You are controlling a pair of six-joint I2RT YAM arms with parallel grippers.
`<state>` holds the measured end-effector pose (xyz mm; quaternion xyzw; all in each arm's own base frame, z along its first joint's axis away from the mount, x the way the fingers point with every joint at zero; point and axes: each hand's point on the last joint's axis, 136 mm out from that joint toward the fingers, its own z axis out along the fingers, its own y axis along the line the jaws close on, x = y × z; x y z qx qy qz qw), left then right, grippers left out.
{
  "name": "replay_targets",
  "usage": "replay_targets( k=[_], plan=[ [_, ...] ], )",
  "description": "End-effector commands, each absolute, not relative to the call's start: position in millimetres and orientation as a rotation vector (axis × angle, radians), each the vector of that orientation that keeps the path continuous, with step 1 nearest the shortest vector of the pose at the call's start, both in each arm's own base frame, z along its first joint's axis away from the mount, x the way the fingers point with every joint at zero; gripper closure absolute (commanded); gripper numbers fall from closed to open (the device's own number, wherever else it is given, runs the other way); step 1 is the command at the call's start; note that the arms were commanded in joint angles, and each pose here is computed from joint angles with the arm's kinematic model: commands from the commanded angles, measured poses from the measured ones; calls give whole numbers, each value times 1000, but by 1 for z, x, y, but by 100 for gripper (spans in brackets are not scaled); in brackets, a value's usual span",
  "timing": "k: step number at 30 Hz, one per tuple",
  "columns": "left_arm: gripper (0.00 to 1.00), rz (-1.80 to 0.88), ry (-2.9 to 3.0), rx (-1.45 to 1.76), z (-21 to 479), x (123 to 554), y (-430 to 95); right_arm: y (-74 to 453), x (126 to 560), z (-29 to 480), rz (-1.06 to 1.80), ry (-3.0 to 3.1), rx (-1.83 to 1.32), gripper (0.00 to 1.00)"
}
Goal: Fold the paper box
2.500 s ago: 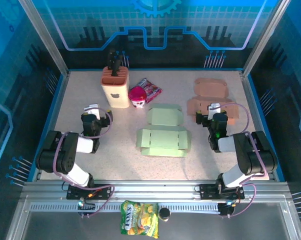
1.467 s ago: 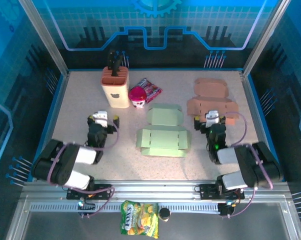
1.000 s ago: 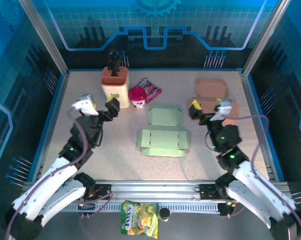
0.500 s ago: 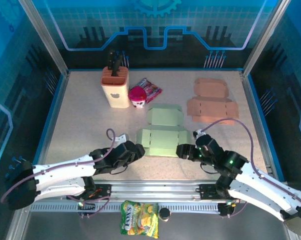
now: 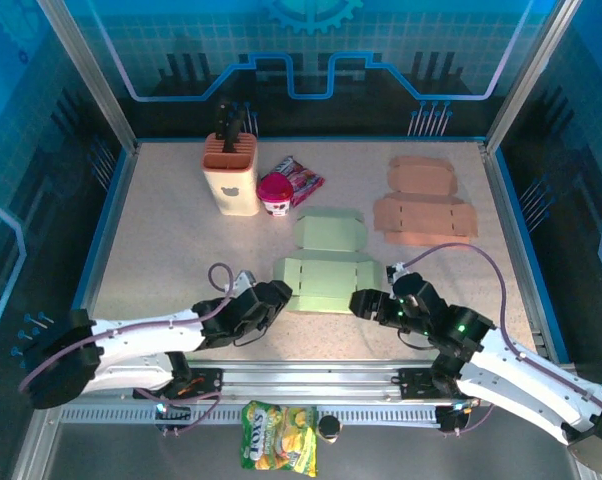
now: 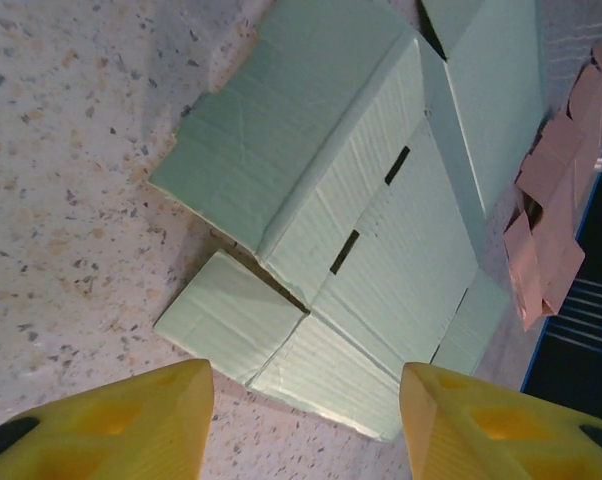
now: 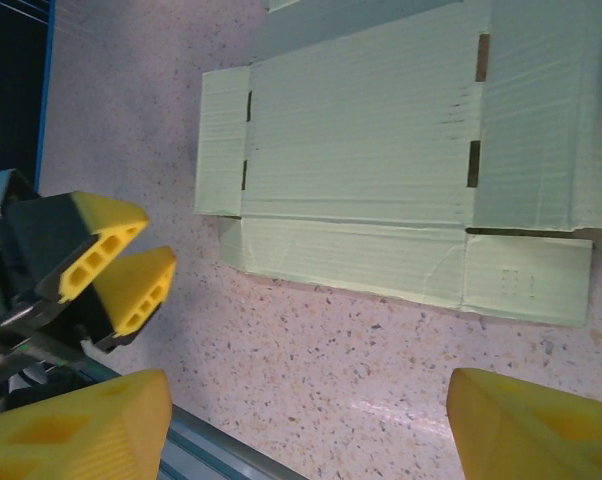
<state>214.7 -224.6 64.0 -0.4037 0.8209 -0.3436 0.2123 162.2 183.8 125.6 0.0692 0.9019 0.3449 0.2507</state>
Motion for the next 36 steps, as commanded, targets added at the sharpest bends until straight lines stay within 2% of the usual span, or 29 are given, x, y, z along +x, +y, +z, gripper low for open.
replay_targets(
  k=[1, 18, 25, 29, 33, 36],
  plan=[
    [48, -1026, 2274, -1204, 55, 221, -231, 190, 159, 125, 978, 2453, 183, 27],
    [57, -979, 2257, -1260, 40, 239, -227, 196, 157, 119, 1040, 2452, 203, 26],
    [67, -971, 2250, -1255, 35, 243, -225, 198, 156, 112, 1079, 2454, 231, 26],
    [69, -976, 2244, -1258, 33, 245, -226, 201, 155, 107, 1115, 2452, 263, 26],
    [78, -988, 2227, -1250, 33, 248, -226, 204, 154, 102, 1156, 2449, 296, 25],
    [91, -1002, 2213, -1241, 37, 251, -228, 206, 154, 96, 1185, 2453, 328, 24]
  ],
)
